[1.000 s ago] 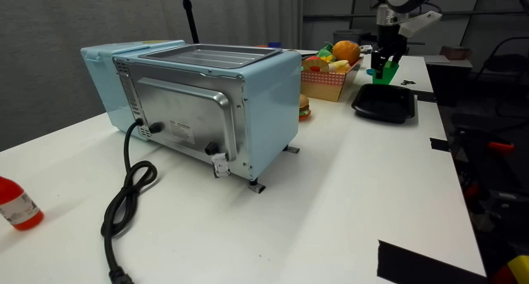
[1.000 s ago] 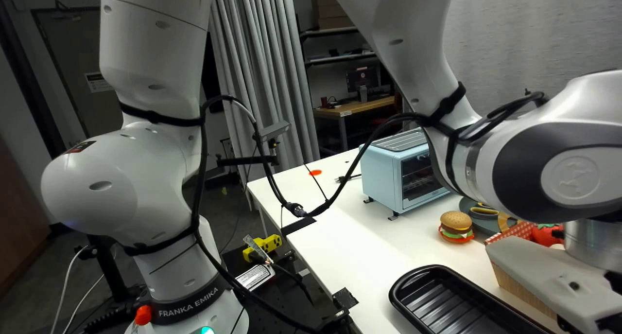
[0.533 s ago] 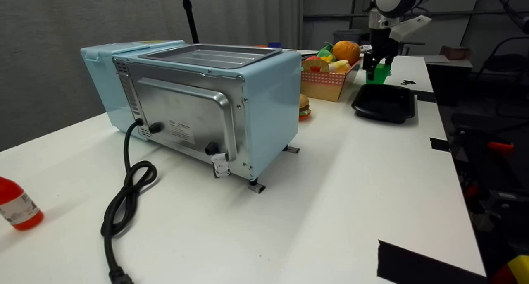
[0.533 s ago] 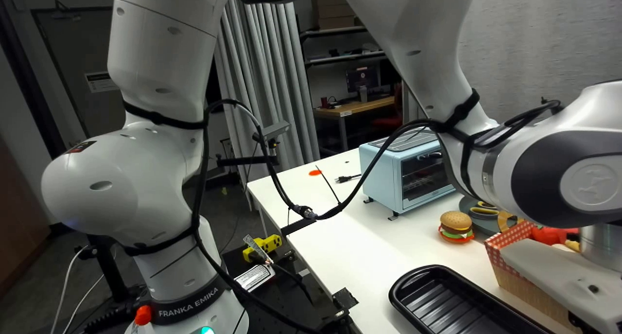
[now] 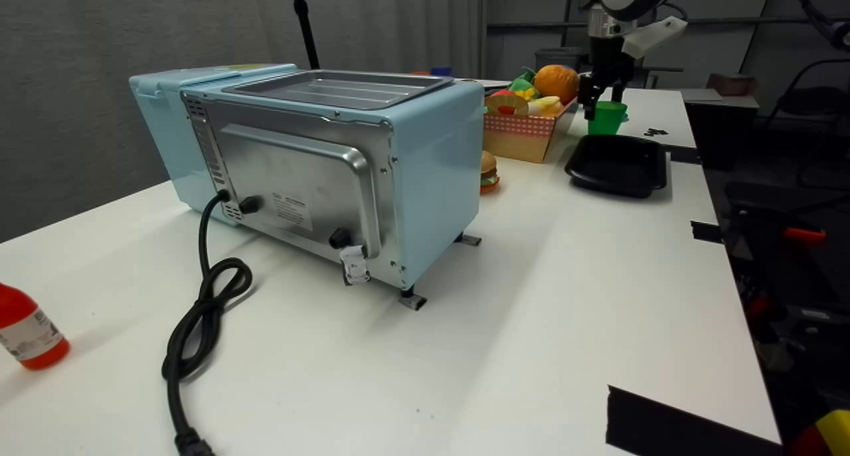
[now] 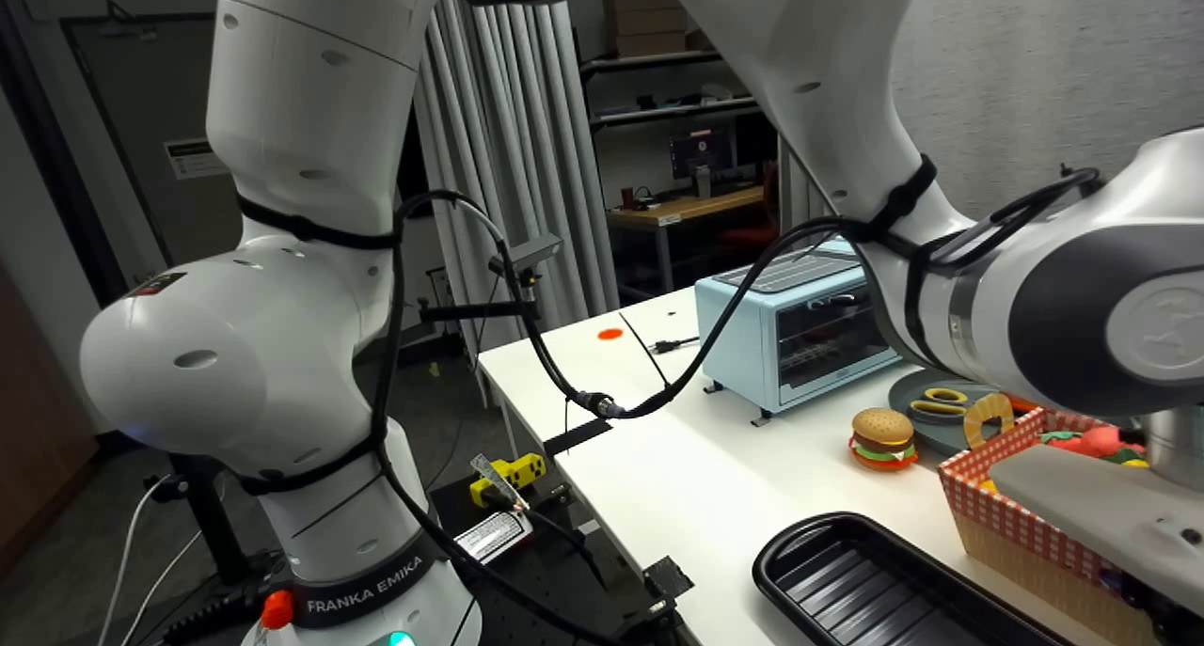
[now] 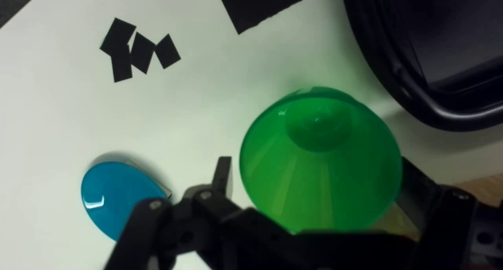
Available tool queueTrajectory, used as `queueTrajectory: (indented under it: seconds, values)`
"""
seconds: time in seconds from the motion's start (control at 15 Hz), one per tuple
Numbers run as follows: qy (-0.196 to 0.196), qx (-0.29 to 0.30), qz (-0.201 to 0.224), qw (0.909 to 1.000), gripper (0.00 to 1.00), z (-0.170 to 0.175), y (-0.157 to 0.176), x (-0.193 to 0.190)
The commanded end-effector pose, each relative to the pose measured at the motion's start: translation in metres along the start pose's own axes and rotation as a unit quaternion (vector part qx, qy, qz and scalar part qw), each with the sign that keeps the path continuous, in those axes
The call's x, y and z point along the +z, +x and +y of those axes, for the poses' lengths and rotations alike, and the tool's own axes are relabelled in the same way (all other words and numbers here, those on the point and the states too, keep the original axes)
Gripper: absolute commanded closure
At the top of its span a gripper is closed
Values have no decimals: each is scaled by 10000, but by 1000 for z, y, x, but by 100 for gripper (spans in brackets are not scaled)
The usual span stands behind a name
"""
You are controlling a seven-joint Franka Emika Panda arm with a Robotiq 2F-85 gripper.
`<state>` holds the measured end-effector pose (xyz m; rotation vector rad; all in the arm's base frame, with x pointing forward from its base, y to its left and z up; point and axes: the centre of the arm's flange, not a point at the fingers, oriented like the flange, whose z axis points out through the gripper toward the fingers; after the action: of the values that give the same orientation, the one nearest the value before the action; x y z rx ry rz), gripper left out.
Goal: Pour the contents of the green cup into the brown box
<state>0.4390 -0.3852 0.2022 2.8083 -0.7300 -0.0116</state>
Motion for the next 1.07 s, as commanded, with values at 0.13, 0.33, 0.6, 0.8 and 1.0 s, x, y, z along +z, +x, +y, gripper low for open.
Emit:
queueTrajectory:
  seconds: [0.13, 0.33, 0.6, 0.8, 1.0]
  values:
    - [235, -315, 235, 9990, 0, 11, -11, -58]
    - [360, -549, 422, 9970, 0, 13, -21, -90]
    - [632, -829, 750, 9917, 0, 6, -35, -130]
    - [908, -927, 1180, 9845, 0, -6, -38, -162]
    - [1137, -928, 1554, 9769, 0, -30, -35, -187]
